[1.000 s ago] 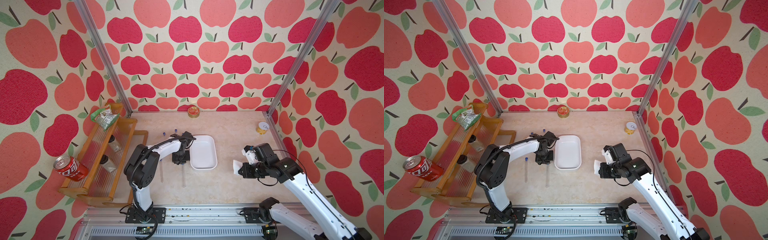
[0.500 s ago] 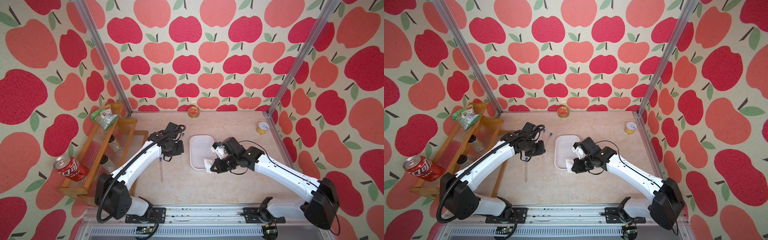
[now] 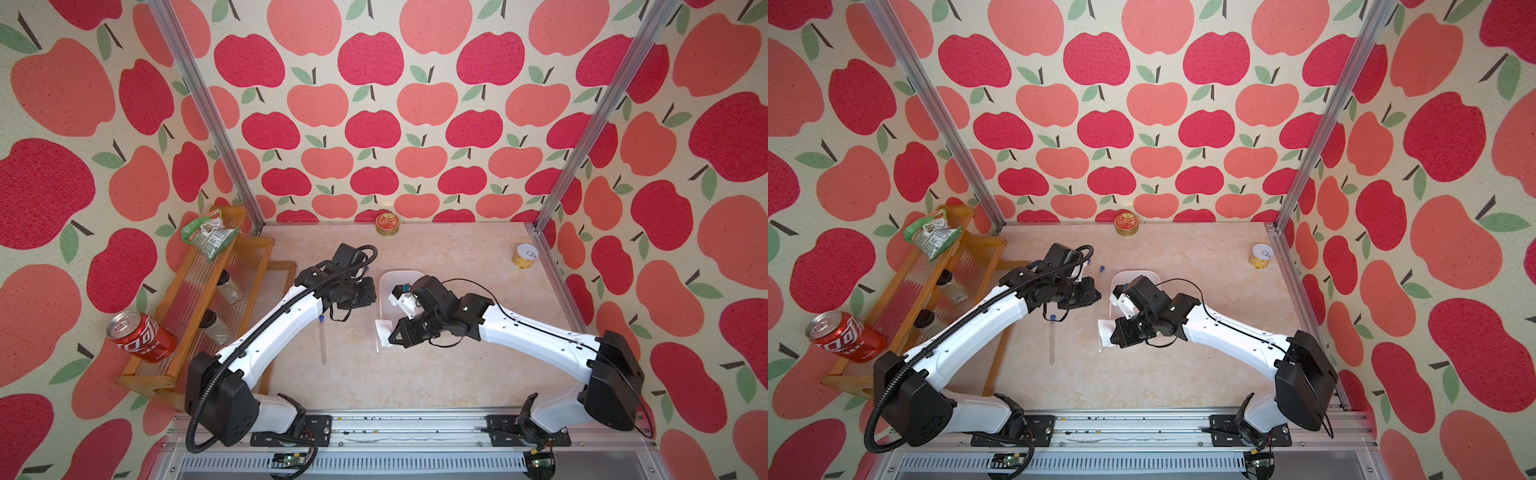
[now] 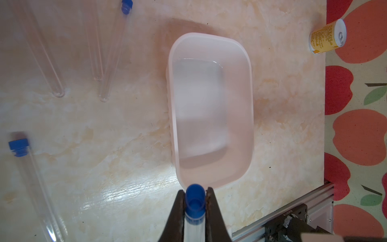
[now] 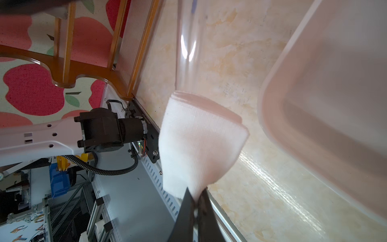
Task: Wipe the exteriors of test tubes
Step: Pick up the test tube at the center of the board, then wipe the dirt from the test tube.
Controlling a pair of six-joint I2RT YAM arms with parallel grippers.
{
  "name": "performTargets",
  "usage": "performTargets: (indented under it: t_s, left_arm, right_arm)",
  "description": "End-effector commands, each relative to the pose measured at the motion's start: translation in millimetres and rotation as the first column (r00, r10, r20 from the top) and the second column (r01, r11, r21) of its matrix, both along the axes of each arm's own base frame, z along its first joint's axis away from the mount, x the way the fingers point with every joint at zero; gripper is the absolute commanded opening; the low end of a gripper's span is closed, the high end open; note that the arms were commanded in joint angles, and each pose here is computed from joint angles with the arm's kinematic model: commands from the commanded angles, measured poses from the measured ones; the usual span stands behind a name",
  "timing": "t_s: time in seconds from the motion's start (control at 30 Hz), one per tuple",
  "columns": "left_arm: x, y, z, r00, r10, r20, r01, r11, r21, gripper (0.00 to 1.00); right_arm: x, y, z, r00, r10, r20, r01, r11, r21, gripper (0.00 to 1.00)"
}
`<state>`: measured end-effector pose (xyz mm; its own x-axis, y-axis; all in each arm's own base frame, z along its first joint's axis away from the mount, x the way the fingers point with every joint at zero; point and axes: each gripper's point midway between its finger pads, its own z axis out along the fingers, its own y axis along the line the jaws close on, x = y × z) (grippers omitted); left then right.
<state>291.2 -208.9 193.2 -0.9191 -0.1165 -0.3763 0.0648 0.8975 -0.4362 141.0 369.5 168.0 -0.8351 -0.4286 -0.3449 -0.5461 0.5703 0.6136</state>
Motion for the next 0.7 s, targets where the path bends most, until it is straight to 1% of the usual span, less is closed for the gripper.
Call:
performTargets:
  t_s: [0.0, 0.17, 0.53, 0.67]
  left_arm:
    - [0, -7, 9, 1.000, 0.002, 0.019, -0.001, 0.999, -0.049, 0.02]
    - [-2, -12, 8, 1.000, -0.010, 0.018, 0.011, 0.998, -0.055, 0.01]
    - [-10, -21, 7, 1.000, -0.025, 0.013, 0.026, 0.997, -0.067, 0.00]
    - [-12, -23, 8, 0.999, -0.031, 0.015, 0.032, 0.997, -0.070, 0.00]
  right_arm:
    - [-6, -1, -3, 1.000, -0.017, -0.006, 0.017, 1.000, 0.004, 0.00]
    - [-3, -3, -5, 1.000, -0.029, 0.008, 0.029, 1.000, -0.006, 0.00]
    - [43, -6, 15, 0.991, -0.105, 0.080, 0.106, 0.994, -0.013, 0.00]
    - [49, -6, 16, 0.991, -0.099, 0.089, 0.102, 0.994, -0.027, 0.00]
